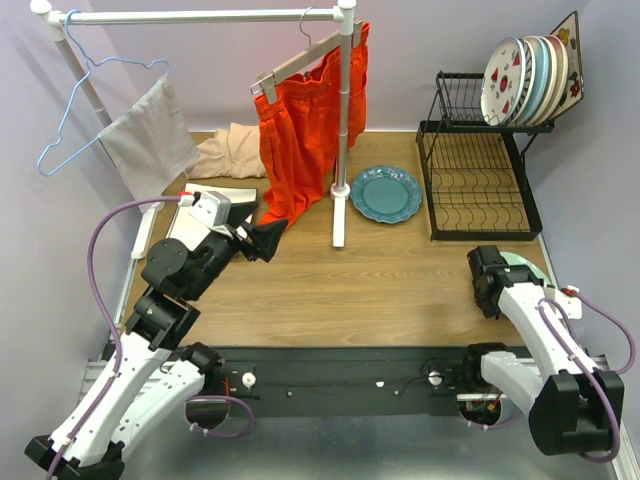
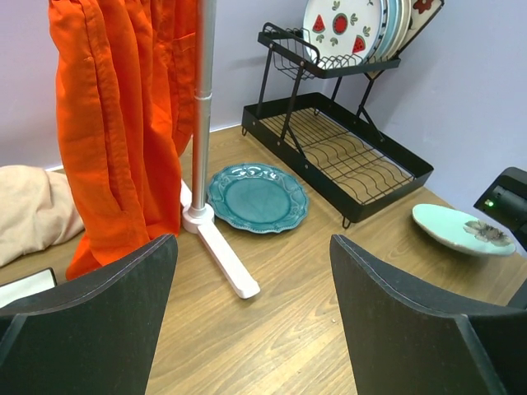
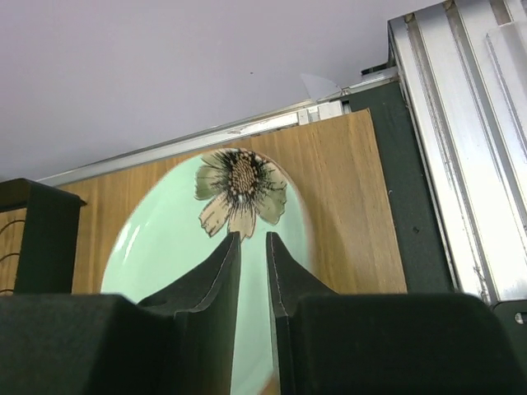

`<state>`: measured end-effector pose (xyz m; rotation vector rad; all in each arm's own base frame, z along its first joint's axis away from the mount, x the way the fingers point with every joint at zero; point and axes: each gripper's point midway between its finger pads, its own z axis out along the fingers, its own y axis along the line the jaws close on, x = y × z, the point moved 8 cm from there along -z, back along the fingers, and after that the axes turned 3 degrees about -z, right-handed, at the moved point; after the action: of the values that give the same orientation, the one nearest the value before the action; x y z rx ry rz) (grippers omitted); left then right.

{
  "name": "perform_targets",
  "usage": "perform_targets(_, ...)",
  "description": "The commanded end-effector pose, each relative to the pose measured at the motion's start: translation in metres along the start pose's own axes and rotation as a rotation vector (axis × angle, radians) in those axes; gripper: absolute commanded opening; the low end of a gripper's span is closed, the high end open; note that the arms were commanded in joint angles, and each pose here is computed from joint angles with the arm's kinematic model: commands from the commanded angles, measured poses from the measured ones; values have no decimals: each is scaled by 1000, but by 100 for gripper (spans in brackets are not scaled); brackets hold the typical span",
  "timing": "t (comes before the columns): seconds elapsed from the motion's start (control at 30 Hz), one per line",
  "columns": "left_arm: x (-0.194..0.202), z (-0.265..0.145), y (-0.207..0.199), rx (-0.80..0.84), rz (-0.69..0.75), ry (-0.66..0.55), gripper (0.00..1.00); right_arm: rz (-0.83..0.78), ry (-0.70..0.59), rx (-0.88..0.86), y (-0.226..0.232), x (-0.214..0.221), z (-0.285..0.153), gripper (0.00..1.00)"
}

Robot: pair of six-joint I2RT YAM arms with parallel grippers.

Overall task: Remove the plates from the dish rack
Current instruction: Place the plate at the corner of the board.

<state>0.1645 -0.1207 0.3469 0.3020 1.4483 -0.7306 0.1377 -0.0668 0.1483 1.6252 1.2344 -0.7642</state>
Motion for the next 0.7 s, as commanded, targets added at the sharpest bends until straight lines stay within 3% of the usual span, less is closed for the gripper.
perform_targets(0.0, 0, 0, 0, -1, 0, -6, 84, 51, -73, -1, 3, 2, 7, 28)
perform_targets(0.4, -1, -2, 3, -37, 5, -14, 84, -96, -39, 13, 22, 11, 5, 30)
perform_targets(0.67, 1, 0, 2, -25, 0, -8, 84, -284, 49, -143, 69, -11, -17, 30)
